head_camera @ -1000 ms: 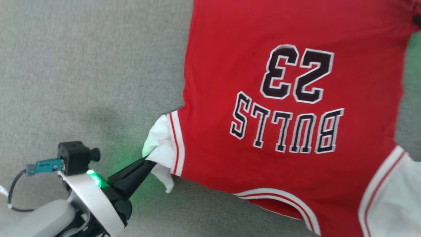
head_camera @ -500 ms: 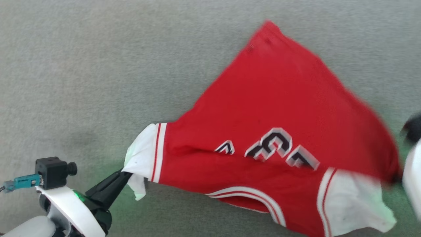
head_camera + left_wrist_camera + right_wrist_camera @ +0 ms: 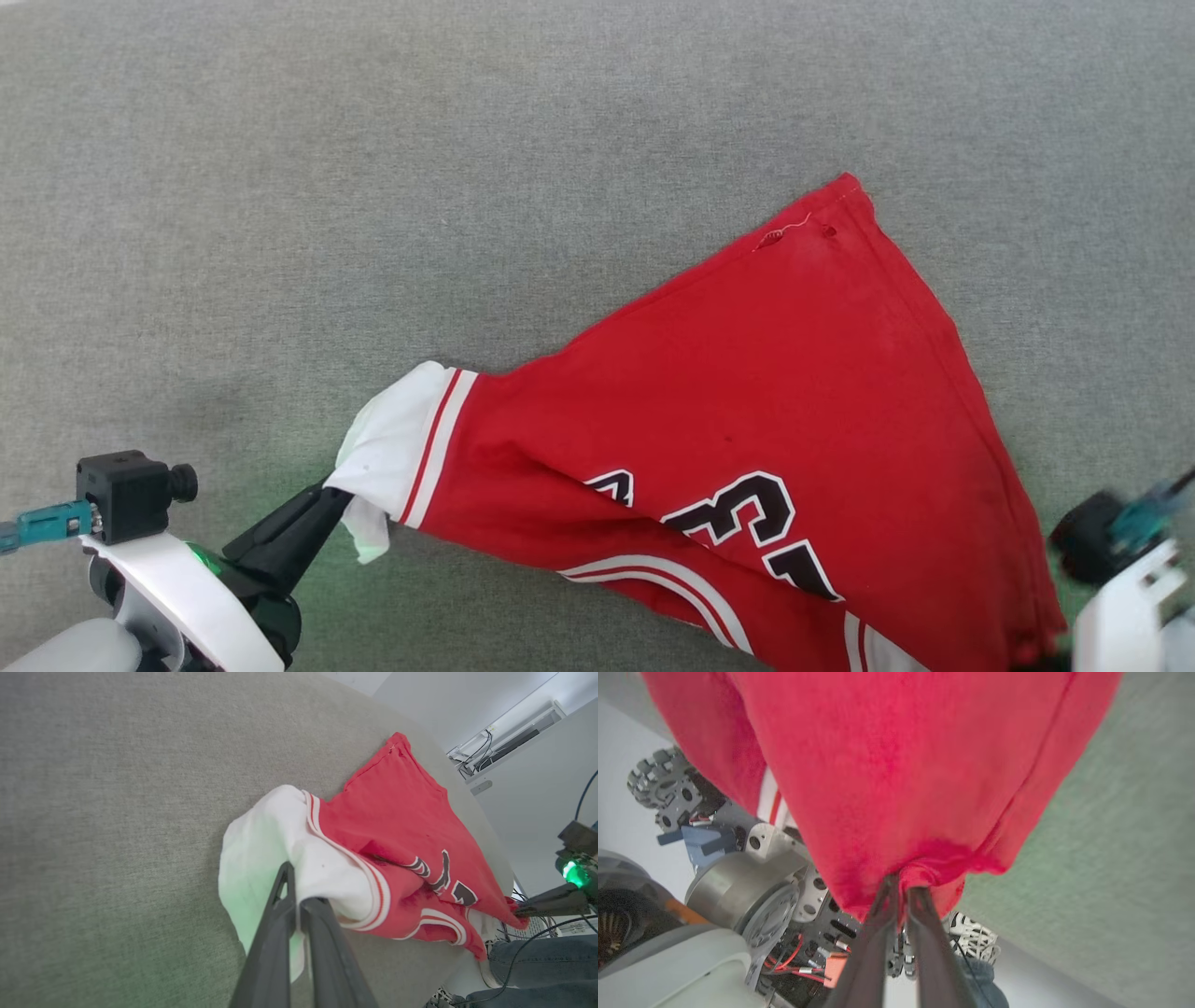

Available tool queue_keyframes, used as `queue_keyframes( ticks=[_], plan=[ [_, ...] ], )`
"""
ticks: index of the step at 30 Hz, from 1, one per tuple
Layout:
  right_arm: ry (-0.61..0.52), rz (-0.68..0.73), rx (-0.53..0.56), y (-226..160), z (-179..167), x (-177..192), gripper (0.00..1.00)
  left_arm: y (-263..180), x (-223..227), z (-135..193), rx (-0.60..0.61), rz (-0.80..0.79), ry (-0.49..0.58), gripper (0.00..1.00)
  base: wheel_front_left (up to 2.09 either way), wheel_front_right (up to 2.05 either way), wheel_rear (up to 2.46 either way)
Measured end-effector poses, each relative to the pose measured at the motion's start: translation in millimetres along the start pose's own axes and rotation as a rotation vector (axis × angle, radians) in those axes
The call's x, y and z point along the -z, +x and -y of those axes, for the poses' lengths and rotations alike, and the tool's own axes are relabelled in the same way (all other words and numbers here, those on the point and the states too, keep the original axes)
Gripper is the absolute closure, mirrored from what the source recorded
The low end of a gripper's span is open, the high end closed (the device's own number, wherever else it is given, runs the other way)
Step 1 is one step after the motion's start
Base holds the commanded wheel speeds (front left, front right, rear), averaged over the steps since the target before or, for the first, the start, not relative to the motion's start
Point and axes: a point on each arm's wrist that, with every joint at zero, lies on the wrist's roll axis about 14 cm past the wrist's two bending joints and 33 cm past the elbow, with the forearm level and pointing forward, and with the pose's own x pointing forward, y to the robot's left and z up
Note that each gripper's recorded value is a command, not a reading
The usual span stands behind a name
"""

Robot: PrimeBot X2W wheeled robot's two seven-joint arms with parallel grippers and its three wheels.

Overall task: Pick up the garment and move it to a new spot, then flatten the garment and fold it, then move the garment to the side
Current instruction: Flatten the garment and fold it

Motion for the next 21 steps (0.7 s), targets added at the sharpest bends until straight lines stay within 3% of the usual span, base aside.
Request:
queue_keyframes(
  ticks=[1, 8, 12, 15, 21],
  plan=[
    [0.001, 0.040, 0.011, -5, 3, -8, 0.00, 0, -1, 1, 0.001, 0.003, 0.000, 1.00, 0.00, 0.00, 0.00],
    [-0.048, 0.282, 0.130, -59, 25, -65, 0.00, -5, 0, 5, 0.004, 0.013, -0.008, 1.00, 0.00, 0.00, 0.00],
    [-0.134, 0.543, 0.247, -100, 45, -143, 0.00, -2, 1, 7, 0.008, 0.025, -0.022, 1.00, 0.00, 0.00, 0.00],
    [-0.193, 0.606, 0.252, -86, 45, -185, 0.00, 4, 3, 5, 0.005, 0.027, -0.039, 1.00, 0.00, 0.00, 0.00],
    [-0.267, 0.535, 0.218, -21, 39, -232, 0.00, 13, 7, 3, 0.000, 0.025, -0.064, 1.00, 0.00, 0.00, 0.00]
  ],
)
